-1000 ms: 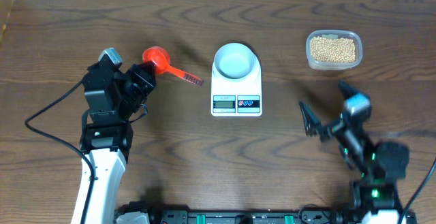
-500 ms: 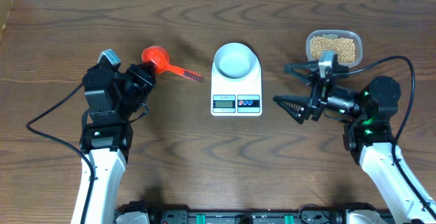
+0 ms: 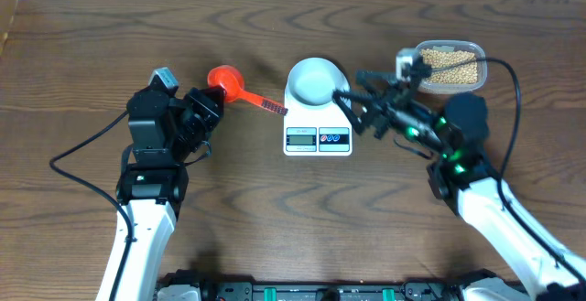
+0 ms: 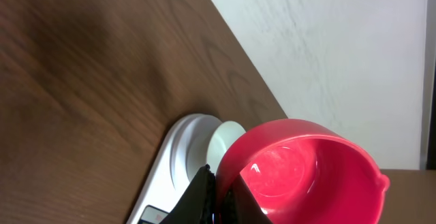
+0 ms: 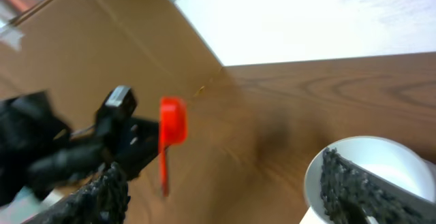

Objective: Scoop item into bowl and weigh 50g on scale
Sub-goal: 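Reach the right gripper to the scoop handle near the left gripper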

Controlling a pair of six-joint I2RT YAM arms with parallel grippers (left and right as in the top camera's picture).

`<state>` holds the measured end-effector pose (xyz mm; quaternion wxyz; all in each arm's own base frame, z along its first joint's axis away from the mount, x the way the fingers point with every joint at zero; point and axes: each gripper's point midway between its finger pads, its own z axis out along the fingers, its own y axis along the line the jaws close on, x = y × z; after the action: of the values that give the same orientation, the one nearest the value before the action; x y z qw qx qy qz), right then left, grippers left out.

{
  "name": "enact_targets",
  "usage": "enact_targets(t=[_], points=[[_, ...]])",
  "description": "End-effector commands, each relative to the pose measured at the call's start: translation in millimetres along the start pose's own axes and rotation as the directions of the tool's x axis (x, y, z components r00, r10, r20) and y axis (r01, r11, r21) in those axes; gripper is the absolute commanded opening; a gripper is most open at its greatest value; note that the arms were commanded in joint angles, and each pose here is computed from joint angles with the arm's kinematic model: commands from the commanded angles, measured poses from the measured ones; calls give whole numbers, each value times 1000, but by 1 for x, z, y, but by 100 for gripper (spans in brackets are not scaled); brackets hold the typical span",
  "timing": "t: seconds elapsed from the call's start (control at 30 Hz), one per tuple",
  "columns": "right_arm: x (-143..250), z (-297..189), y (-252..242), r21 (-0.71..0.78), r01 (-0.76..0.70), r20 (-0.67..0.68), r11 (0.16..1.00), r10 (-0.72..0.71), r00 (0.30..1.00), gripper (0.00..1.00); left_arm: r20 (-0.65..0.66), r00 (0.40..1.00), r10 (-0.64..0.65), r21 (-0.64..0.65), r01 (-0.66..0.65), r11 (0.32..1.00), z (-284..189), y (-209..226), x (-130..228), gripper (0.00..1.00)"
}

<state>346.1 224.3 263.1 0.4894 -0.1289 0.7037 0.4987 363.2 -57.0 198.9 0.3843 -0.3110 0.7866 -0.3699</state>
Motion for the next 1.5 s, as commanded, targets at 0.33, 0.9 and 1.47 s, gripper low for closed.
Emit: enact_targets(t=[0.33, 0.9, 1.47], points=[[19, 45, -3, 3, -22, -56, 1000, 22, 998, 73, 33, 981, -189, -4, 189, 982, 7, -17, 14, 7], [29, 47, 12, -62, 29, -97, 998, -35, 995, 69, 244, 958, -148, -84, 173, 981, 7, -12, 4, 7], [44, 49, 34, -162, 44, -152, 986, -69, 986, 59, 36, 962, -270, -11, 271, 963, 31, -25, 39, 7]])
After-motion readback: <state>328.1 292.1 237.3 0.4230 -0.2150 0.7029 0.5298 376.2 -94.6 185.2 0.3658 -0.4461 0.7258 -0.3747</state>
